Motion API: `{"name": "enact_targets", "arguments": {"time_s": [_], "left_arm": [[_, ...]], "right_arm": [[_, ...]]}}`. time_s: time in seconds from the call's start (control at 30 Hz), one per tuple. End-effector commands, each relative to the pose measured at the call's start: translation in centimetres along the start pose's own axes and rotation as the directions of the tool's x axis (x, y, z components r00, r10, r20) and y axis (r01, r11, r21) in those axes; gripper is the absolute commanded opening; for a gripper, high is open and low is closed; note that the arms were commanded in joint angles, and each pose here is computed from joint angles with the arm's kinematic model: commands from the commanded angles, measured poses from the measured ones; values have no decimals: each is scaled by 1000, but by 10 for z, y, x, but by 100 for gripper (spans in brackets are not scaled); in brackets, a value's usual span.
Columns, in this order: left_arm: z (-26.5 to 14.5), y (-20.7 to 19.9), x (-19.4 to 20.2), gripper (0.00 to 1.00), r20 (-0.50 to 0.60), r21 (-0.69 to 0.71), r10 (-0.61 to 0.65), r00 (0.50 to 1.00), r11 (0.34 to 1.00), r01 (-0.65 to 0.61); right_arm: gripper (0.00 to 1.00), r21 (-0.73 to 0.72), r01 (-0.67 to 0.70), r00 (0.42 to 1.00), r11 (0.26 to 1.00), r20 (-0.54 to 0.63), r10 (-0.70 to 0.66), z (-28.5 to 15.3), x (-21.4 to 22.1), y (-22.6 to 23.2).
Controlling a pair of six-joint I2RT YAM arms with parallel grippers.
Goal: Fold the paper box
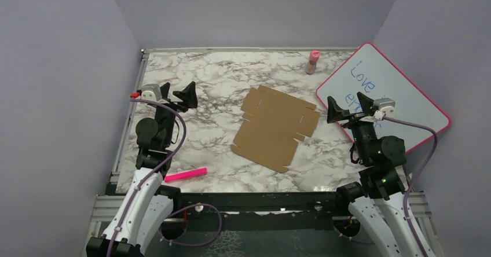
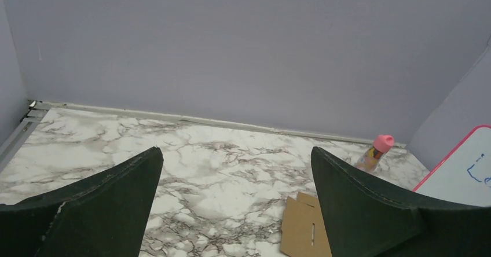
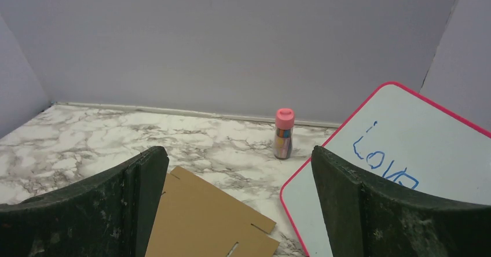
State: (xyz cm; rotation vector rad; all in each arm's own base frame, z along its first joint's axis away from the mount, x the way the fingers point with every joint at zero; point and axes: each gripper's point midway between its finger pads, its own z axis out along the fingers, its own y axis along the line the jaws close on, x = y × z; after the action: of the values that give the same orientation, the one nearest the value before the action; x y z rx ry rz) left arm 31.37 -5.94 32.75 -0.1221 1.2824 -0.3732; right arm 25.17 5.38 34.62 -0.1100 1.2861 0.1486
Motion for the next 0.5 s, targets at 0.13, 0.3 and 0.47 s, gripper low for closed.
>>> {"name": "enact_targets", "arguments": {"time_s": [0.13,0.3,0.47], "left_arm": [[3,-7,2,99,-7,39,13,1000,999,-13],[5,-19,14,99,-48,123,56,997,991,-50],[7,-33,25,99,-88,221,94,992,973,-72]], "right_arm": [[100,15,-3,1000,1000,19,2,1,-2,-3],[100,16,-2,1000,1000,20,2,0,-2,-3],[100,7,-5,1000,1000,15,5,0,-1,-1]]}}
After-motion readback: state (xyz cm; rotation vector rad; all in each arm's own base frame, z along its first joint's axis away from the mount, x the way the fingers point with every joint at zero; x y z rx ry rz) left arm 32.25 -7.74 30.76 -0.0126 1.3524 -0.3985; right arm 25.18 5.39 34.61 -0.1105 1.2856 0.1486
